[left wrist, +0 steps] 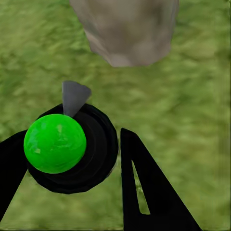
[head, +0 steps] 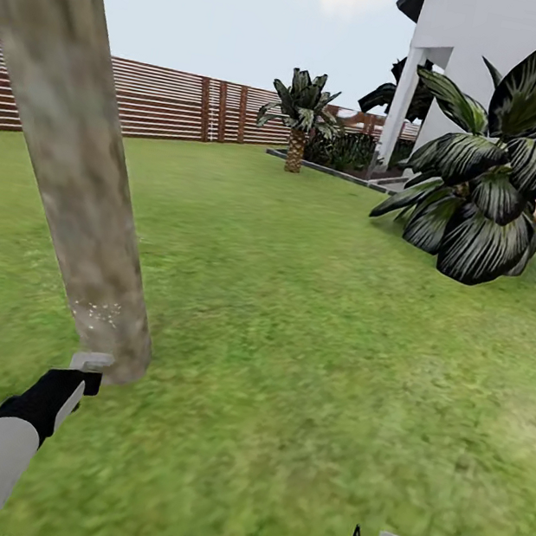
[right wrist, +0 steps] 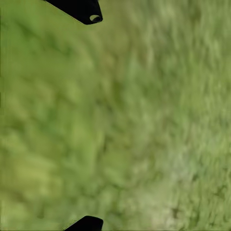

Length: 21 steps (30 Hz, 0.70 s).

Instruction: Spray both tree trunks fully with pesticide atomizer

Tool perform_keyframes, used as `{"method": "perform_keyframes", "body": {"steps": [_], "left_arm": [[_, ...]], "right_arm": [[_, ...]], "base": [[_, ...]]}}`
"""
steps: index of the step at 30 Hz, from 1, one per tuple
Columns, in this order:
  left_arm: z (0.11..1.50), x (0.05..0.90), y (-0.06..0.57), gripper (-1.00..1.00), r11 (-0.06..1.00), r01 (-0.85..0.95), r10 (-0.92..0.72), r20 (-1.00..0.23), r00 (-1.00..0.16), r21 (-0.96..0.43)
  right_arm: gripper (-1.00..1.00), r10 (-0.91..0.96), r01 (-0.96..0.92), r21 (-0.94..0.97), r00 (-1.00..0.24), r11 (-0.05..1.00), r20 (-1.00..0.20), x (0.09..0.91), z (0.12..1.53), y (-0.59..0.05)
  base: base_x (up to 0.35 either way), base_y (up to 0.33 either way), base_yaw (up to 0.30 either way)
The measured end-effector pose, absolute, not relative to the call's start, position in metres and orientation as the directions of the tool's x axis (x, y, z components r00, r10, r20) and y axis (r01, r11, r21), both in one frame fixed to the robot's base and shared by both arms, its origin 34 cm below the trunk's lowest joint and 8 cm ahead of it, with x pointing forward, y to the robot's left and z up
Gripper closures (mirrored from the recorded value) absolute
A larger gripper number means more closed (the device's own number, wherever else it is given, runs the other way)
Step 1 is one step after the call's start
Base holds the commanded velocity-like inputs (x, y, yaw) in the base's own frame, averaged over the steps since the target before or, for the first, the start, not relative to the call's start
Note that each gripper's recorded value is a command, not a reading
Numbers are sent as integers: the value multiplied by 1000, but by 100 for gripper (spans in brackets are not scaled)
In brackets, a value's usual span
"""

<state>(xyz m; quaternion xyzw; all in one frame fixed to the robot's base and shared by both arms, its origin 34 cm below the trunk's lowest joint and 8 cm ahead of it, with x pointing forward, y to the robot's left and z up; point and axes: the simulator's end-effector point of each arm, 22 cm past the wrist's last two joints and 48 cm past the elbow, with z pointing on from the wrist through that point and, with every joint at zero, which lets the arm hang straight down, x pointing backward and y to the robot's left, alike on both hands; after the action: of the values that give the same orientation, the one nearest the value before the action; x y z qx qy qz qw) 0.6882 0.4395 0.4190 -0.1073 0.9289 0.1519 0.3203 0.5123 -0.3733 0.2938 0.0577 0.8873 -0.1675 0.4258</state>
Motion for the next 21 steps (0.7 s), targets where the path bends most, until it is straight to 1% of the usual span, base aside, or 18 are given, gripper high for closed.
{"method": "perform_keyframes", "body": {"steps": [3,5,12,14,18,21], "left_arm": [[419,702,399,100,948,-270,-95,-659,-747,169],[420,706,386,100,953,-261,-92,-668,-738,157],[426,707,400,100,948,-270,-87,-674,-734,171],[427,708,404,100,946,-272,-86,-673,-734,175],[429,709,403,100,947,-270,-93,-657,-748,173],[447,721,402,100,946,-273,-94,-664,-742,172]], "right_arm": [[-100,-40,245,-248,-631,937,-775,512,294,-373],[-100,-40,245,-248,-631,937,-775,512,294,-374],[-100,-41,246,-250,-631,937,-775,512,294,-374],[-100,-41,245,-249,-631,937,-775,512,294,-374],[-100,-41,245,-250,-631,937,-775,512,294,-374],[-100,-41,245,-249,-631,937,-775,512,294,-374]], "base": [[168,-255,275],[170,-254,275],[160,-255,275],[-31,-265,275],[-189,-217,275],[-51,-48,240]]}}
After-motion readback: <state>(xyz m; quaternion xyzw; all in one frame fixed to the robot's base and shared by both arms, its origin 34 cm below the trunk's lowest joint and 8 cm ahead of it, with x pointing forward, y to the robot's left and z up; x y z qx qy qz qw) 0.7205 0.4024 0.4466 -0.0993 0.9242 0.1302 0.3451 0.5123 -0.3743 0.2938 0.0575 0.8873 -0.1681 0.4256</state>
